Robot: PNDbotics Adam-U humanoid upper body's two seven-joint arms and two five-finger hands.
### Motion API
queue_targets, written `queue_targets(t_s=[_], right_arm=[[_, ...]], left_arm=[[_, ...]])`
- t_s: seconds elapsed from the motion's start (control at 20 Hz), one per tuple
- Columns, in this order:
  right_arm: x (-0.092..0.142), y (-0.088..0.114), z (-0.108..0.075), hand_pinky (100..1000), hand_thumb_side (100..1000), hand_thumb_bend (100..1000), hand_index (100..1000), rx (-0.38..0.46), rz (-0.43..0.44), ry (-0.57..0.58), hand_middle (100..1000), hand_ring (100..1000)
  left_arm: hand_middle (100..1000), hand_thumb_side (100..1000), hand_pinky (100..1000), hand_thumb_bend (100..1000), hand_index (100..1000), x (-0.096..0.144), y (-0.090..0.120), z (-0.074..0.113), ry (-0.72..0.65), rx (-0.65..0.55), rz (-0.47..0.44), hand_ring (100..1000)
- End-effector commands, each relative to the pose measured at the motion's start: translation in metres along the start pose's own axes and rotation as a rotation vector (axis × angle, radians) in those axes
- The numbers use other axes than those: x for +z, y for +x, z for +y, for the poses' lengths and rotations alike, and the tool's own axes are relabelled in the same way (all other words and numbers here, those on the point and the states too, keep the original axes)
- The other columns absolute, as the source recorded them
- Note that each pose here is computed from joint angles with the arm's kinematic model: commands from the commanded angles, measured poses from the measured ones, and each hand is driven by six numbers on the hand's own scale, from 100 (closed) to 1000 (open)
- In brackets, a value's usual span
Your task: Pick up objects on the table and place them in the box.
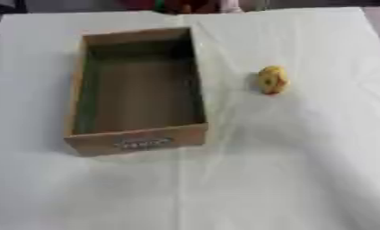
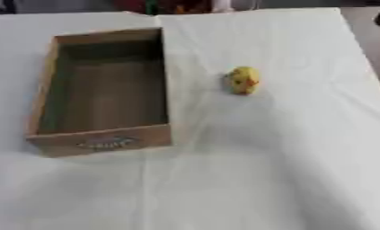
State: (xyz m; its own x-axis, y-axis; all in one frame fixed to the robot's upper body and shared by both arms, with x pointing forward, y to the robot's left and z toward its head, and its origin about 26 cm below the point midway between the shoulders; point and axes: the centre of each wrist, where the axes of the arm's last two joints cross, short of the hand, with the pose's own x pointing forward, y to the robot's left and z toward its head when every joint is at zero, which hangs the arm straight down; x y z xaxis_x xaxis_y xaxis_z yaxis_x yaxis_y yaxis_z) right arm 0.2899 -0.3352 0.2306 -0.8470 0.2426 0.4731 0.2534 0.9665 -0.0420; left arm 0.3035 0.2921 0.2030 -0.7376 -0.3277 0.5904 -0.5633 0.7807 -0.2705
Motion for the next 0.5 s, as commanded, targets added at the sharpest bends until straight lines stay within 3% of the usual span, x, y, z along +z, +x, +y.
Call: queue_targets(t_s=[0.05,0.5], right_arm=[[-0.0065,0.0066,-0.0034,596,740,100,851,0.014,-0.029,0.016,599,558],[-0.0081,0.0076,-0.0046,602,749,100,856,0.047,-0.016,0.037,609,566]], left_arm=[[490,857,414,100,693,-0.0063,0.0069,0.0002,-0.001,0.007,-0.034,400],[490,857,414,100,693,-0.0061,0.0067,0.0006,-0.001,0.006,-0.033,400]])
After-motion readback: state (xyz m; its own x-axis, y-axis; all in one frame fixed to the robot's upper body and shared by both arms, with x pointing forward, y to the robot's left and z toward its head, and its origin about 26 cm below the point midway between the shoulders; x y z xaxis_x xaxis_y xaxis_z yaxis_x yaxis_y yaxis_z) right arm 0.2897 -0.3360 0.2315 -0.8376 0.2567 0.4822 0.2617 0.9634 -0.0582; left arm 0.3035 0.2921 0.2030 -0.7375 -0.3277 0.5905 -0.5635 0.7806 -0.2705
